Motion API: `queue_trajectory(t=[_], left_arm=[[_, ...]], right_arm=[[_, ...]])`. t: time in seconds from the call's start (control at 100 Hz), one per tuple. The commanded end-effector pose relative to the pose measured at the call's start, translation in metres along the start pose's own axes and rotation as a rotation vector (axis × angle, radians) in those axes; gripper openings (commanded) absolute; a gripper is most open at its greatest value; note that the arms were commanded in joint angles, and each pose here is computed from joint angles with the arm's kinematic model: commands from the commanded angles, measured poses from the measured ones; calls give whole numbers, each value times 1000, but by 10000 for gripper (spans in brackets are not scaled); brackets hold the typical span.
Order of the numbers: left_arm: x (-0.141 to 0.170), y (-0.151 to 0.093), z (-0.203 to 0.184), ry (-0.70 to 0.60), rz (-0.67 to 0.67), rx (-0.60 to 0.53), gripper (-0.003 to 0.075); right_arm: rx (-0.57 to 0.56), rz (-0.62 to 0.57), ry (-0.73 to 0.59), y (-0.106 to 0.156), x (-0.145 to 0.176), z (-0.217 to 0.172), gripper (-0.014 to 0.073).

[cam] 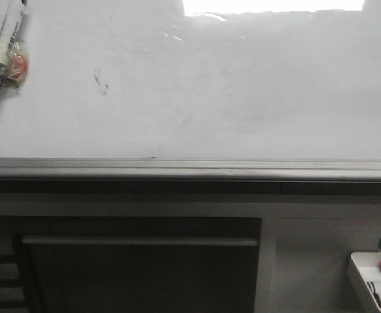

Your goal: Write number 2 on whiteboard

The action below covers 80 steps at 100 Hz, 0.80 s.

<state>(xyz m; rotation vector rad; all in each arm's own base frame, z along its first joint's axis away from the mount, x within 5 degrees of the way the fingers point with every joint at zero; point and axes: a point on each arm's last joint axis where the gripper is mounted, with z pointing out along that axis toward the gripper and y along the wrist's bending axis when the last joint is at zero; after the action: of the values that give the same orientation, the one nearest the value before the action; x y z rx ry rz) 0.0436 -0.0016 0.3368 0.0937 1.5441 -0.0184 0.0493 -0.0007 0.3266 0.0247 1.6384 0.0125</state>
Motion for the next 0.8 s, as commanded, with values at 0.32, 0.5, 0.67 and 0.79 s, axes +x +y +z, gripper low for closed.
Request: queue_trajectory(t=[0.32, 0.5, 0.67, 0.79], left_arm=[[-28, 3, 38, 161, 49, -18, -18], [-26, 1, 42, 177, 18, -4, -18], [-25, 0, 43, 183, 1, 3, -18], [-23, 0, 44, 199, 0, 9, 32]], right_arm=[[-2, -133, 355, 0, -41, 47, -72], [-35, -80, 404, 4, -37, 57, -72], [-64, -21, 429, 8, -35, 65, -72], [-69, -3, 423, 9, -33, 68, -45]])
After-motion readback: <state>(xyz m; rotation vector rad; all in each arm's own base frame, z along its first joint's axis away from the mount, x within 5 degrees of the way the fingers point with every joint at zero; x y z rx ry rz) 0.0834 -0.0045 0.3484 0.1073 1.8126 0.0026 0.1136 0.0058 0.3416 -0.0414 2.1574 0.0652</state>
